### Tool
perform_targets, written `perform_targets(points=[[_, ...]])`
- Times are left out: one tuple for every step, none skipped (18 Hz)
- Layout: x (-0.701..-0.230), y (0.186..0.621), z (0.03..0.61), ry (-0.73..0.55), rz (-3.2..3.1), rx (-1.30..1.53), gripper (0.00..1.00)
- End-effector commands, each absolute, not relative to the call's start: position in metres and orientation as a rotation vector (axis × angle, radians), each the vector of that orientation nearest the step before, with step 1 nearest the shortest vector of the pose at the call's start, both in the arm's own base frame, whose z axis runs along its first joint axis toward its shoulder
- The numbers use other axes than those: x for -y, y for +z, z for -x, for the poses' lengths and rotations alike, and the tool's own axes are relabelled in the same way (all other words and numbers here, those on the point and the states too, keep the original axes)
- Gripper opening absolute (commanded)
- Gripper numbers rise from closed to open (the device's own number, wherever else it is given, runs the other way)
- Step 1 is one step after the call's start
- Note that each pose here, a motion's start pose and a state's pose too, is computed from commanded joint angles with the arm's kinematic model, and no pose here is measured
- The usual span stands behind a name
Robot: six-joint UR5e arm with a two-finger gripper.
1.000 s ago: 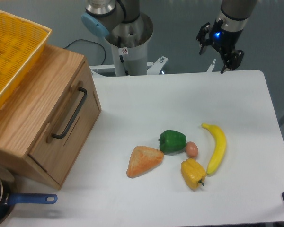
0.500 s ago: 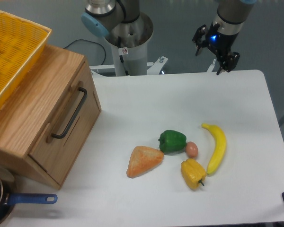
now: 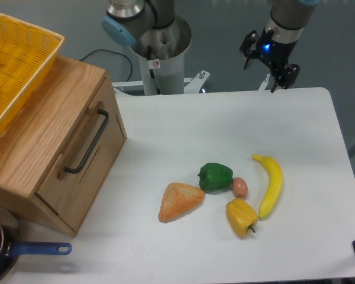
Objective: Slide open the top drawer
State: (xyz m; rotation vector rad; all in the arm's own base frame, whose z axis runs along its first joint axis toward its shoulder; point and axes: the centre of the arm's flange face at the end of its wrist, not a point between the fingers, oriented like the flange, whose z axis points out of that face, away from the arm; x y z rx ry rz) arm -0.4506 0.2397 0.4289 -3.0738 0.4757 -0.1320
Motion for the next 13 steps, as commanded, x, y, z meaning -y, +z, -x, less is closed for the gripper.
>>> perform_targets(points=[[-0.245,0.429,0.449,-0.128,3.078,-0.464,1.0],[-0.253,0.43,0.448,-0.123,3.087,-0.447,1.0],[-0.256,0.43,0.448,-0.122,3.09,-0.413,1.0],[-0.26,0.43,0.445,-0.123,3.091,-0.389,1.0],[-0.264,0.43,0.444,-0.122,3.092,-0.37,1.0],[-0.268,0.432,0.443,-0.118,3.094,-0.346,1.0],[-0.273,0.432,0.442,-0.117,3.096,-0.325,1.0],[-0.277,0.432,0.44,-0.118,3.097,-0.298,1.0],[-0.283,0.432,0.438,-0.119,3.101,-0.284,1.0],[-0.288,0.431,0.435,-0.122,3.103,-0.272,1.0],[-0.291,0.43,0.433,-0.125,3.106,-0.256,1.0],[-0.293,0.429,0.432,-0.127,3.109,-0.23,1.0],[-0.299,0.431,0.429,-0.125,3.108,-0.213,1.0]])
